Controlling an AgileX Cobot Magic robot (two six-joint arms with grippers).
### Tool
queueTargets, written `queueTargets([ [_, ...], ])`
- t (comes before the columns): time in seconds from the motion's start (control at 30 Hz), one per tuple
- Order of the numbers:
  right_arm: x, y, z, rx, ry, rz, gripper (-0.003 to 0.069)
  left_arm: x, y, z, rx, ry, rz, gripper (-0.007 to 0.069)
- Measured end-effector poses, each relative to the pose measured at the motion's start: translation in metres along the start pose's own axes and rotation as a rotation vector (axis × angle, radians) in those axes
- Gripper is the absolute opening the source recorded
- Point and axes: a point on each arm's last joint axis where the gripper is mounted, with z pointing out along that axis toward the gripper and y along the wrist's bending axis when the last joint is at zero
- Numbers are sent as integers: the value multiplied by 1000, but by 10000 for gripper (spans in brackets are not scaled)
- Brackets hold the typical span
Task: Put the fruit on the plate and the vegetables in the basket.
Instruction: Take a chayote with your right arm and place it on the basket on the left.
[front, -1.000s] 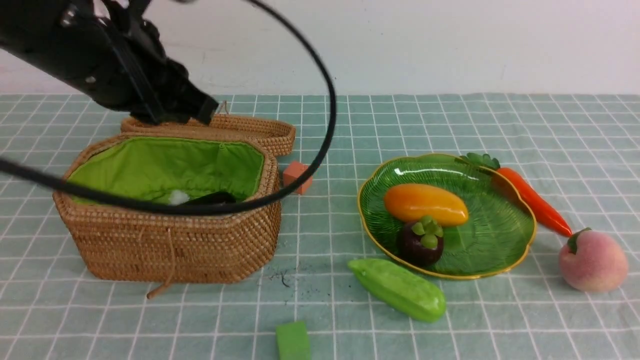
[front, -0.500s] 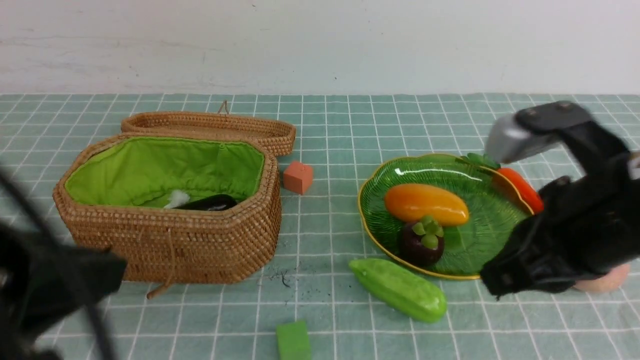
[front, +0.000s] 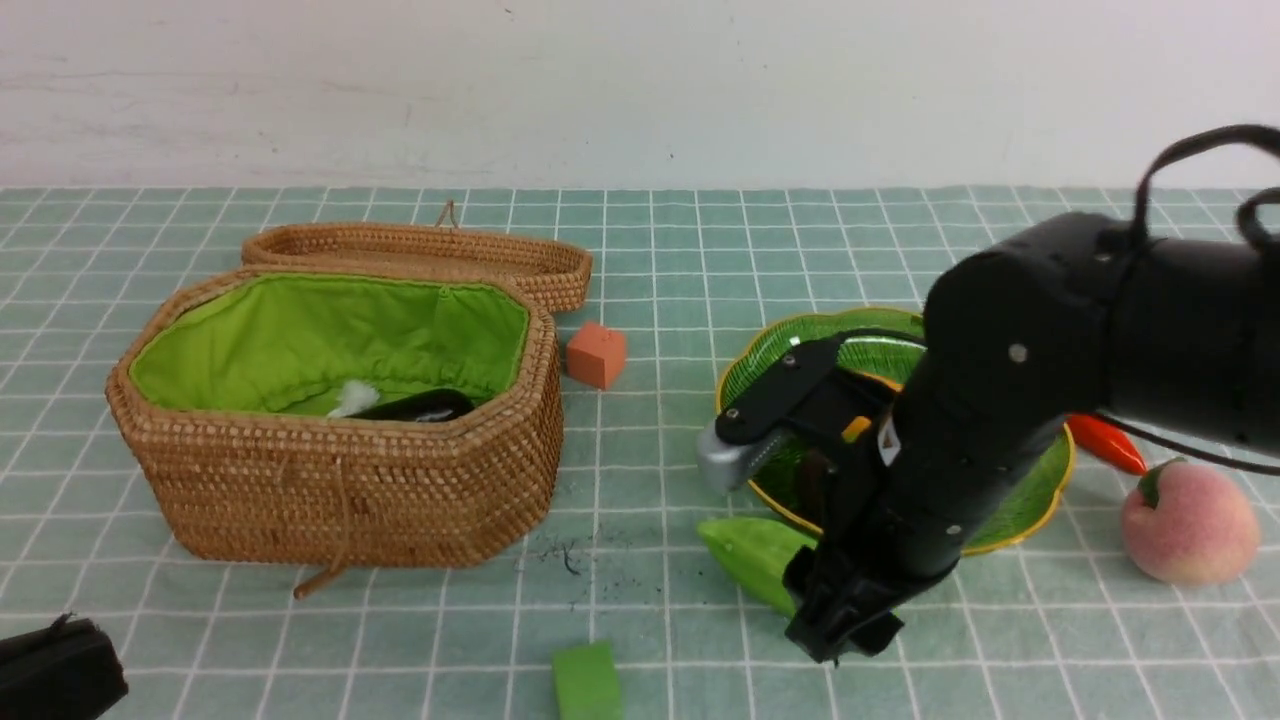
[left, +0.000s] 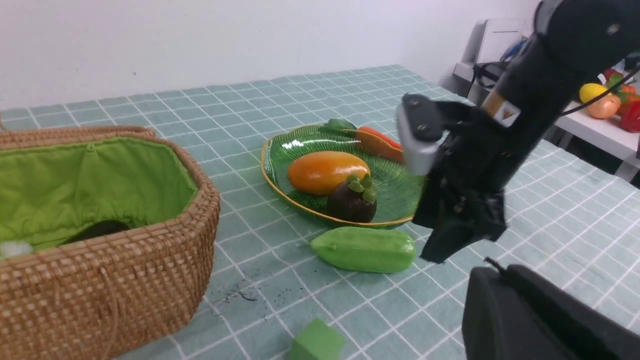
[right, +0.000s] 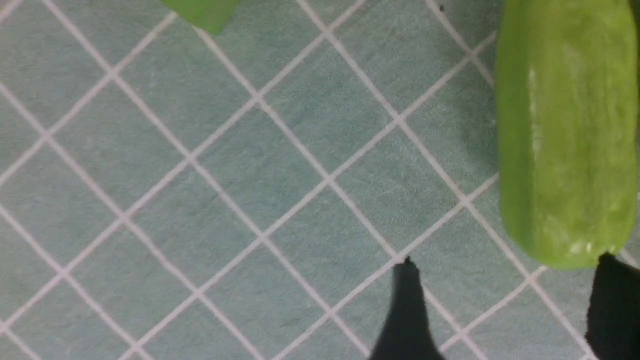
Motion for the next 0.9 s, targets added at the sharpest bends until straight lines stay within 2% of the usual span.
queueTargets([
  [0.07,-4,-4,13,21,-7,-12,573,0,-1,0,6,4,-12,-13],
  [0.17,-8,-7,22,44,-19,-26,585,0,-1,1,9,4,-18,-13],
  [0.47,-11,-12,39,80,-7,-61,533,1,-1,1,9,0,-19,-13],
  [0.9,-13,-16,49,103,11,-88,530,1,-1,1,11,0,-23,-13],
])
